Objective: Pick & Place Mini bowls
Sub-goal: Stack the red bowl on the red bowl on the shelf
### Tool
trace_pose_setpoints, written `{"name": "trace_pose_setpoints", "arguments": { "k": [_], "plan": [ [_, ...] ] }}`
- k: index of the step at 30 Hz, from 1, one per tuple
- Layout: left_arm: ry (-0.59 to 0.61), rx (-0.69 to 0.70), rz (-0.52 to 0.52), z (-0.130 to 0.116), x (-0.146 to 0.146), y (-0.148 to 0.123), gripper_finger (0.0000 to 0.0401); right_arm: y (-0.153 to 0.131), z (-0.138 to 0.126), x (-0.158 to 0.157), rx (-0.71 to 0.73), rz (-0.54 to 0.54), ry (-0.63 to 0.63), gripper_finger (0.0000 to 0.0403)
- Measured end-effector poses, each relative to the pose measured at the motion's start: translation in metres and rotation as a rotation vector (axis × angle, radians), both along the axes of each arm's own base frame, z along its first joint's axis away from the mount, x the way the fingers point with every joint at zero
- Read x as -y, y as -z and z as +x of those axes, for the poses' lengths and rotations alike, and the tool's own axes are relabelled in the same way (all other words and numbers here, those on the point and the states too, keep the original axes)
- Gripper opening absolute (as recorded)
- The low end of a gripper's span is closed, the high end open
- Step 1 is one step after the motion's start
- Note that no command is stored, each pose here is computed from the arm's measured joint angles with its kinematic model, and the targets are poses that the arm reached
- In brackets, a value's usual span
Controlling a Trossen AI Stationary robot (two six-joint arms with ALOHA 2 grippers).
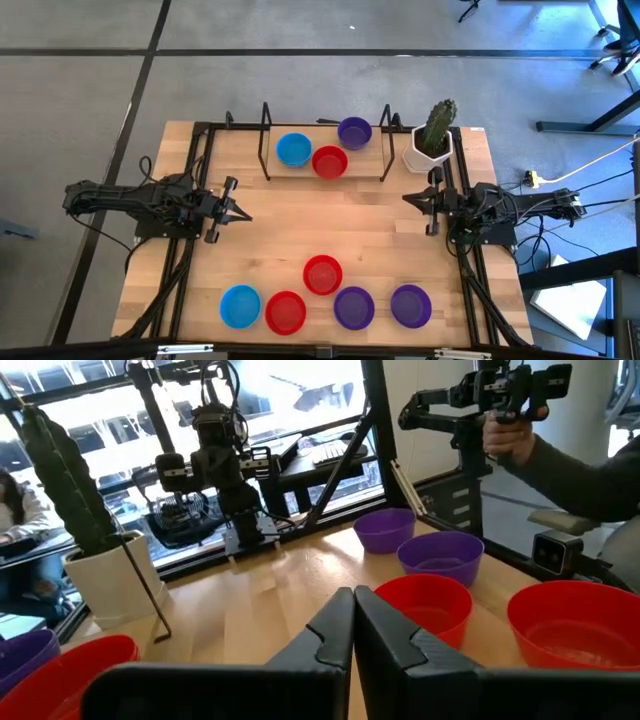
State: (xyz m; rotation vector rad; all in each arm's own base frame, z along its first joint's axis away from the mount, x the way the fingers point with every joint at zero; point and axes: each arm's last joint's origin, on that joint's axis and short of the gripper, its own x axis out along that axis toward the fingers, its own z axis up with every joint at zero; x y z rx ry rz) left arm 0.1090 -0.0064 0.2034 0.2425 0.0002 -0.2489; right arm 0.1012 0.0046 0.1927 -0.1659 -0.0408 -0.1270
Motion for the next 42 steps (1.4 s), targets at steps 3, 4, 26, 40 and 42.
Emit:
{"name": "trace_pose_setpoints", "arguments": {
  "k": [3,4,26,40,42],
  "plan": [
    [0.0,0.001,0.001,0.0,0.0,-0.0001,0.0003,0.0,0.0,0.0,0.001,0.011,-0.001,0.0004],
    [0.0,0.001,0.001,0.0,0.0,-0.0001,0.0002,0.0,0.0,0.0,0.002,0.013,-0.001,0.0006],
    [0.013,0.032,-0.001,0.0,0.0004,-0.0033,0.0002,0.0015,0.0001,0.0,-0.014,0.008,0.0,0.0011],
    [0.01,0.07,0.001,-0.0001,0.0003,-0.0069,0.0002,0.0022,0.0001,-0.0003,-0.021,0.011,-0.009,0.0016],
    [0.01,0.07,0.001,-0.0001,0.0003,-0.0069,0.0002,0.0021,0.0001,-0.0003,-0.02,0.011,-0.009,0.0016]
  ]
}}
